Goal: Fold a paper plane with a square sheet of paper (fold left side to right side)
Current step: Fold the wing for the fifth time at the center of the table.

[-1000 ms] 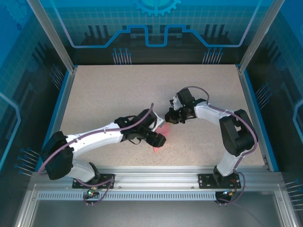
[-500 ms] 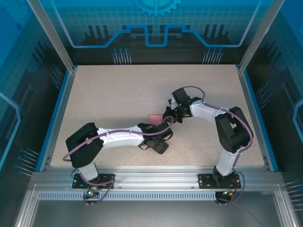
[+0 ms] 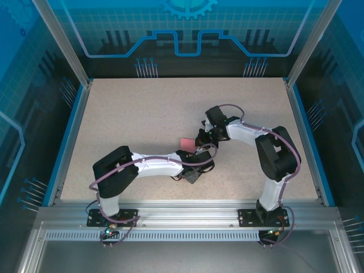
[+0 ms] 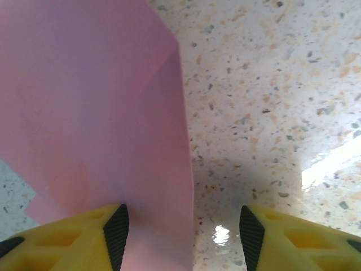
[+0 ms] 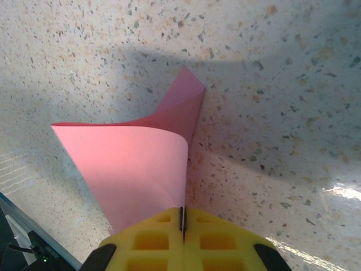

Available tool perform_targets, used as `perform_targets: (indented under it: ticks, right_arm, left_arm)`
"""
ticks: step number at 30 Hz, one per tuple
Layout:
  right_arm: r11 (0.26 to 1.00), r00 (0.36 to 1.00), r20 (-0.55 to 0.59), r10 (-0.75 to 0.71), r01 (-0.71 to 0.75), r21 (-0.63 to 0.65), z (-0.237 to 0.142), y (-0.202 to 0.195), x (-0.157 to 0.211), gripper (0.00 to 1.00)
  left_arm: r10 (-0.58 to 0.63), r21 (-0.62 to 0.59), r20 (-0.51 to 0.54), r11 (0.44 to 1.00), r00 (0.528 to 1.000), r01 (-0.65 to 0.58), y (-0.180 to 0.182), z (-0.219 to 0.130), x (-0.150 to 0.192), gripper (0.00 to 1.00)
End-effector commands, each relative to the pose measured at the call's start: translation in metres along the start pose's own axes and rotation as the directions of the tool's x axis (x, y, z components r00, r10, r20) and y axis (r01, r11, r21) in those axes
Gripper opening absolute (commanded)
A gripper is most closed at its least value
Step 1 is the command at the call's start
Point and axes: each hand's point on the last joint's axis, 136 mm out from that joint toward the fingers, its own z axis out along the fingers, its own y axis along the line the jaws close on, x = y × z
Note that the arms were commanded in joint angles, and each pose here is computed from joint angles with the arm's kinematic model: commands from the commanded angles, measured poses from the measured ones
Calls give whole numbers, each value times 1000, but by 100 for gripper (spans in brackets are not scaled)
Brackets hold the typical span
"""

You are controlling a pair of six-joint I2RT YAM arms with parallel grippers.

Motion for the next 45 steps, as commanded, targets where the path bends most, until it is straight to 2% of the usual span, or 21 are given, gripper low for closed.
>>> perform_targets:
  ticks: [1, 6, 14, 20, 23, 30, 34, 37, 41, 45]
  right_arm:
    - [1000, 1000, -22, -5, 5, 3, 3, 6, 3, 0]
    - [1000, 1000, -29, -9, 9, 4, 4, 6, 3, 0]
    - [999, 999, -38, -31, 32, 30, 4, 3, 4, 0]
    - [996, 997, -33, -74, 76, 55, -2, 3, 2, 4]
    - [992, 994, -13, -109, 109, 68, -8, 3, -3, 12]
    - [976, 970, 146, -194, 176, 126, -56, 2, -23, 48]
    - [974, 952, 237, -192, 156, 164, -85, -17, -23, 64]
    - [975, 943, 276, -184, 139, 174, -99, -33, -16, 71]
    - [975, 941, 280, -190, 148, 164, -100, -44, -1, 75]
    - [981, 949, 257, -182, 160, 106, -85, -49, 16, 75]
  left_arm:
    - [0, -60, 0, 998, 1000, 0, 8, -1, -2, 56]
    - [7, -67, -6, 998, 1000, -7, 8, 0, -1, 46]
    - [10, -59, -12, 998, 1000, -10, 6, 2, 1, 22]
    - [3, -37, -9, 999, 1000, -3, 4, 0, 0, 9]
    - [-12, 12, -14, 1000, 1000, 12, 1, -3, -2, 5]
    - [-69, 194, -38, 978, 997, 75, -6, -13, -9, 3]
    - [-124, 308, -49, 942, 991, 133, -7, -19, -18, 4]
    - [-180, 400, -70, 896, 981, 193, -8, -23, -25, 4]
    - [-270, 509, -102, 813, 957, 283, -5, -26, -33, 4]
    - [-346, 589, -143, 723, 927, 360, 1, -22, -37, 5]
